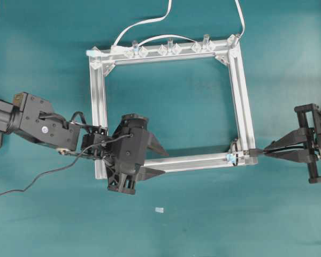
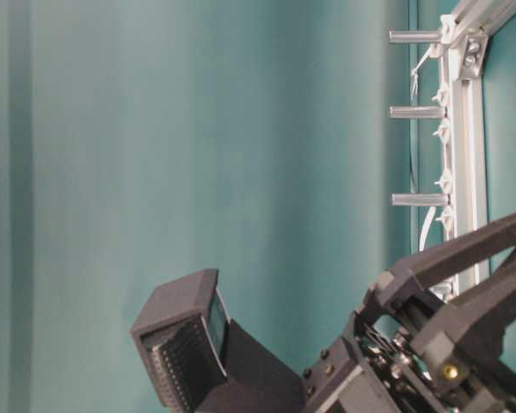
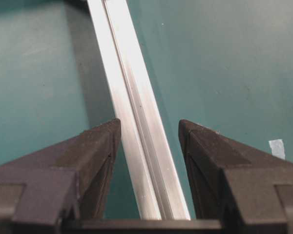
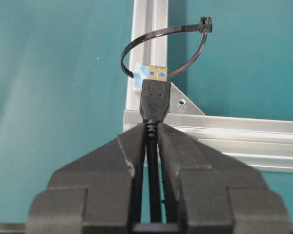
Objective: Insert the wire through the string loop located on the right side.
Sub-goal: 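Push the USB plug through the zip-tie loop with the right gripper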
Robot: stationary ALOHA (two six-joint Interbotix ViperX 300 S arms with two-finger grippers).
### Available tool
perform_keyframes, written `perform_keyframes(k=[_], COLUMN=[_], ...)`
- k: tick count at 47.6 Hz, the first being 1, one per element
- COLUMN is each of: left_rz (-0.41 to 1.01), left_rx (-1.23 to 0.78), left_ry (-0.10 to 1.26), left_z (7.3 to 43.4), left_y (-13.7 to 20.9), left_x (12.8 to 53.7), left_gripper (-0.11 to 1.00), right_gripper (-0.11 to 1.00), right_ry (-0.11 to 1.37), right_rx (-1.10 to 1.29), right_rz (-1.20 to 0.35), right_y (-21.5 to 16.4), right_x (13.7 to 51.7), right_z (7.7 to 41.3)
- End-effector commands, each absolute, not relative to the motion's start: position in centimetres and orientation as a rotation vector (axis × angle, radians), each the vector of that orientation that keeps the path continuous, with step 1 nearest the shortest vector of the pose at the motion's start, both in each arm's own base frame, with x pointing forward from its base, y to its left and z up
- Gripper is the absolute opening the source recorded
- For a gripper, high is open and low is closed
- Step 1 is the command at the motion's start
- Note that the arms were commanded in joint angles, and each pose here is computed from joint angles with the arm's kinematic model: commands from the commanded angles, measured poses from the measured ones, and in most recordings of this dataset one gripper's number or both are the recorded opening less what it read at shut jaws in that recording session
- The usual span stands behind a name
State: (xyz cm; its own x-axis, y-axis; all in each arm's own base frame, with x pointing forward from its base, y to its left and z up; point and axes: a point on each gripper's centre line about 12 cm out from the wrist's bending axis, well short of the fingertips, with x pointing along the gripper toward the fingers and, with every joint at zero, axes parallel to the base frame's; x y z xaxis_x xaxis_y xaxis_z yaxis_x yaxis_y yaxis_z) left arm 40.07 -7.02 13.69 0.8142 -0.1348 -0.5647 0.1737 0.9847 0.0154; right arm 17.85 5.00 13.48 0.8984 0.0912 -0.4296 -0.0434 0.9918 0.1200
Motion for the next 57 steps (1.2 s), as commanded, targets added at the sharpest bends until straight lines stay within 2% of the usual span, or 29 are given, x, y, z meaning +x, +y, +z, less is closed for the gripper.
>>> perform_keyframes(k=[1, 57], left_rz=[-0.168, -0.148], left_rx=[0.063, 0.060], left_ry=[0.559, 0.561], left_z=[14.93, 14.86], left_y=[-7.24, -6.37], left_x=[40.59, 40.74], left_gripper=[0.50, 0.50], right_gripper=[0.12, 0.12], right_ry=[0.436, 0.431], right_rx=[0.106, 0.109], right_rz=[0.067, 0.048], right_y=[4.99, 4.66], right_x=[18.05, 18.19], right_z=[13.74, 13.81])
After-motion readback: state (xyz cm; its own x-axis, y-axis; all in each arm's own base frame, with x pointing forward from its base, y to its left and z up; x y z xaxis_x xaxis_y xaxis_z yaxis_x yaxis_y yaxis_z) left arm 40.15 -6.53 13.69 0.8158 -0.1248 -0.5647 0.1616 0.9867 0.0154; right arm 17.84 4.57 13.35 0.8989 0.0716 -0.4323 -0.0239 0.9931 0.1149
